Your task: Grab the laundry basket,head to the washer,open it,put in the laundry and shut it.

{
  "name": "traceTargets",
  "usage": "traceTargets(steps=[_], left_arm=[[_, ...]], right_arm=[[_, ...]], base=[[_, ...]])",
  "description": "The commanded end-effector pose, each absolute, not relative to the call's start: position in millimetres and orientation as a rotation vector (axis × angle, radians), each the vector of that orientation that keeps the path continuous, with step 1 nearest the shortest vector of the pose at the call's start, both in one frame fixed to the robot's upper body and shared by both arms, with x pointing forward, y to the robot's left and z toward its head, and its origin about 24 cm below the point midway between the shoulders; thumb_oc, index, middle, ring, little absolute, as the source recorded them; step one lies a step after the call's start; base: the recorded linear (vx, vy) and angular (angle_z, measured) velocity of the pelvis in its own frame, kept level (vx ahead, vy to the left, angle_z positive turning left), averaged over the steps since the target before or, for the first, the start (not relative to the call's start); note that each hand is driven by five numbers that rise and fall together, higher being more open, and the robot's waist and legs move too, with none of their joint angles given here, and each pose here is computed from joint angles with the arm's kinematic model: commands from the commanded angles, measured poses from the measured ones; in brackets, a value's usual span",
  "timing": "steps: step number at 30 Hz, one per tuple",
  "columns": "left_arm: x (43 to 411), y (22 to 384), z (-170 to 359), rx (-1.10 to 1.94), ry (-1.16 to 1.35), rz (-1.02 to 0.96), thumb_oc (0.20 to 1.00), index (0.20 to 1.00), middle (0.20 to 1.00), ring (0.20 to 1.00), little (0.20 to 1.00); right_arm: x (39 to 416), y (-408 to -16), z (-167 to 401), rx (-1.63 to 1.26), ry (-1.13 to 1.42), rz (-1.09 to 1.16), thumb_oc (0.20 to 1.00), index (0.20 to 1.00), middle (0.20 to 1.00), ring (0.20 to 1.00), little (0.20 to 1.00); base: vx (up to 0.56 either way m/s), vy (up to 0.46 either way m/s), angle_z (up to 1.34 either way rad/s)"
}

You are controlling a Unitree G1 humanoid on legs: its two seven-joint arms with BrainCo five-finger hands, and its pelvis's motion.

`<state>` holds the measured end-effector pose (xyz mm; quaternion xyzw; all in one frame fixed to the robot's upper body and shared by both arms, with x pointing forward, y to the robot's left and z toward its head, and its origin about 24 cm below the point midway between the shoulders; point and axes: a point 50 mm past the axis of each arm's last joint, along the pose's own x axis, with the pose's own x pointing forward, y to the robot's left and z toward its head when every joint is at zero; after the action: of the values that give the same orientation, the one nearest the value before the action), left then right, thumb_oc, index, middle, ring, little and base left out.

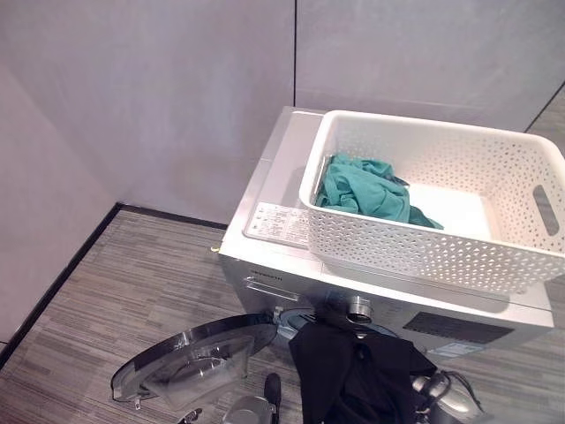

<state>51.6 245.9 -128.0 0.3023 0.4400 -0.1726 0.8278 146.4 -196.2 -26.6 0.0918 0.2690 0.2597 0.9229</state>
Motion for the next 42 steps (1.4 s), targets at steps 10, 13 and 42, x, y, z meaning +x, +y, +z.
traceTargets(steps=[10,13,42], left_arm=[[102,277,-106,0.825,0.79,-0.37,1.0,1.0,1.0,1.0,1.0],[101,272,-113,0.818,0.813,-0.372,1.0,1.0,1.0,1.0,1.0],[137,248,-122,0.725,0.767,-0.189,1.0,1.0,1.0,1.0,1.0]], right_arm=[[162,-185,-23,0.108,0.487,0.652,0.2,0.2,0.2,0.2,0.2],[165,-184,-22,0.104,0.481,0.656,0.2,0.2,0.2,0.2,0.2],[181,-201,-53,0.1,0.477,0.285,0.2,0.2,0.2,0.2,0.2]], base=[[-0.14,0.009,-0.24],[-0.05,-0.13,0.04],[-0.04,0.11,0.06]])
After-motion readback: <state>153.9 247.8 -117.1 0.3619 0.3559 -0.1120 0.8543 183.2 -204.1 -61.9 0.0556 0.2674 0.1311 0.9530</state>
